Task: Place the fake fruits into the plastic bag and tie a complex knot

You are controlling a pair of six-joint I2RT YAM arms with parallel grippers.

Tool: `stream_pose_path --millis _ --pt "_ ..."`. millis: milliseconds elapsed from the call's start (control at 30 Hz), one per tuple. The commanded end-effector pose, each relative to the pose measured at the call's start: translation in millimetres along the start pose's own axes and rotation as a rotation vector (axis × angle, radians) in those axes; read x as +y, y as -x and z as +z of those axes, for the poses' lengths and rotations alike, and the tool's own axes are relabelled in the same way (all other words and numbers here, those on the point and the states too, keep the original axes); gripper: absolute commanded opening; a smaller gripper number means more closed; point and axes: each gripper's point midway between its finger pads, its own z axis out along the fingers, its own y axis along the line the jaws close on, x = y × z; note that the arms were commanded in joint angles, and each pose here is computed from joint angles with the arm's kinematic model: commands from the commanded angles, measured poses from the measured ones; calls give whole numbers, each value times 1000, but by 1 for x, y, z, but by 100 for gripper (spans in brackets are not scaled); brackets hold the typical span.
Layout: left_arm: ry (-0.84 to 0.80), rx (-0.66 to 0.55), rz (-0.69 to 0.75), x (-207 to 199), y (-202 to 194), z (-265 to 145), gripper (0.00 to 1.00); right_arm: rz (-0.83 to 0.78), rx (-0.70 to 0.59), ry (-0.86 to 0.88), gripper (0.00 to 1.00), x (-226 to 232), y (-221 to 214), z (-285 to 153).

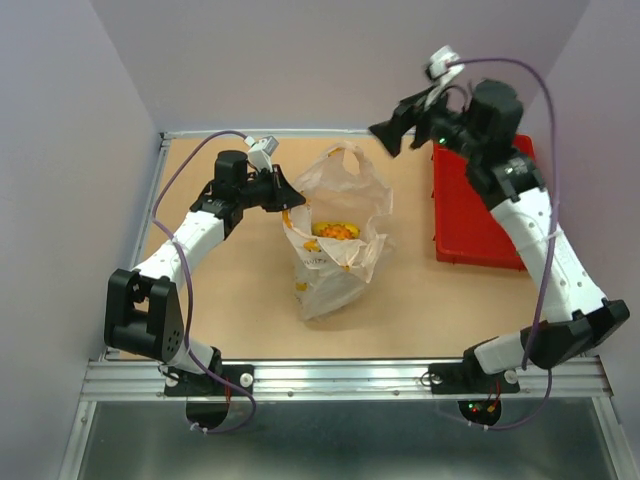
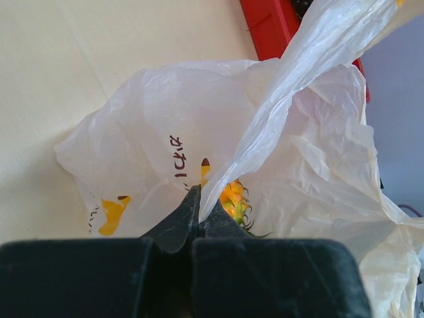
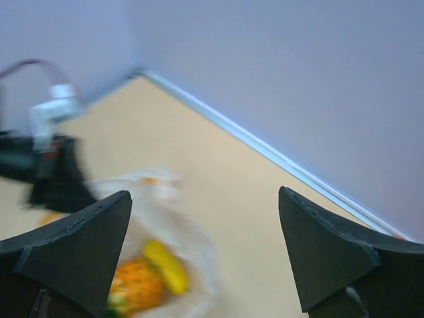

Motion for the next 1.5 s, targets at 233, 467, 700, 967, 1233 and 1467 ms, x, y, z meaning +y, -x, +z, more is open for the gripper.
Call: stream_pose_path --millis 233,467,700,967,1233,1467 --pt "-54 -62 48 -19 24 -7 0 244 696 -644 100 -299 -193 -152" --pt "-55 -58 32 -17 19 -8 0 256 951 -709 100 -376 -285 -208" --pt "-49 -56 14 -13 16 -10 0 205 994 -692 100 -408 -341 -199" --pt "-41 -55 20 -10 17 -11 0 339 1089 -612 98 -389 -421 -197" --pt "-38 -51 20 -8 16 -10 0 523 1015 -483 67 -350 -433 -177" --pt "-44 -47 15 -7 16 -7 0 634 944 -360 30 -307 -410 -164"
